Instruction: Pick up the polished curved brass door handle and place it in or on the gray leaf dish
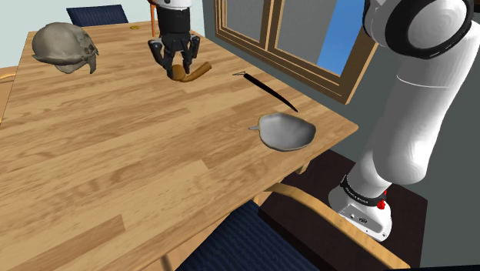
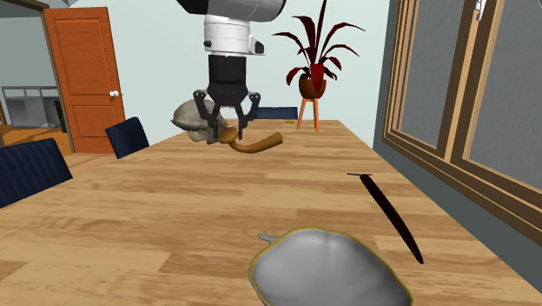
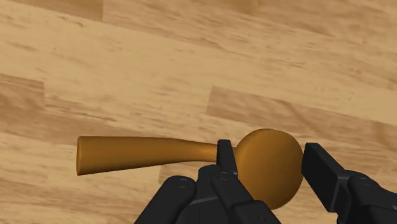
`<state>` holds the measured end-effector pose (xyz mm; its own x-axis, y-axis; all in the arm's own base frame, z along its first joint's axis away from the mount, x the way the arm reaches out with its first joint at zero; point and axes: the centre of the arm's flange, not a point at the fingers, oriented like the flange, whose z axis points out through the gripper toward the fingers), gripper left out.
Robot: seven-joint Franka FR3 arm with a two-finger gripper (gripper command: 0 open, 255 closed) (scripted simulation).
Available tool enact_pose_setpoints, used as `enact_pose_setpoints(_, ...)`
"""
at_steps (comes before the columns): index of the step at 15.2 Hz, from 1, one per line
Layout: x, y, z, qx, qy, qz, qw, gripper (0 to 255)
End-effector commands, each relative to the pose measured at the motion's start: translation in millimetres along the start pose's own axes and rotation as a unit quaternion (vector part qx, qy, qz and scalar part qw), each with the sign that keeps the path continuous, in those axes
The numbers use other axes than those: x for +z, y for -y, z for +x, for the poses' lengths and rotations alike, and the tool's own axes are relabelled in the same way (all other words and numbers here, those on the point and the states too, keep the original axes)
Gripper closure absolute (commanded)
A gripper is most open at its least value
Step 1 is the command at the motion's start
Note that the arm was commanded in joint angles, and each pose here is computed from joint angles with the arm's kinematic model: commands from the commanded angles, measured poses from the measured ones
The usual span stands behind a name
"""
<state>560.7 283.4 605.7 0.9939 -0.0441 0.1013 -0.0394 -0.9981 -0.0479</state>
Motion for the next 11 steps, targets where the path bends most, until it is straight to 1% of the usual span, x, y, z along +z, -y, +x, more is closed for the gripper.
enact_pose_setpoints(1,-4.4,-7.1,-26.9,0.000,0.000,0.000,1.0000,255)
enact_pose_setpoints(8,-17.0,-27.5,-116.1,0.000,0.000,0.000,1.0000,255)
enact_pose_setpoints(9,-17.4,-23.7,-105.4,0.000,0.000,-0.001,1.0000,255)
enact_pose_setpoints(10,-17.4,-23.7,-105.4,0.000,0.000,-0.001,1.0000,0)
enact_pose_setpoints(11,-4.6,-24.6,-92.6,0.011,0.029,0.008,0.9995,0)
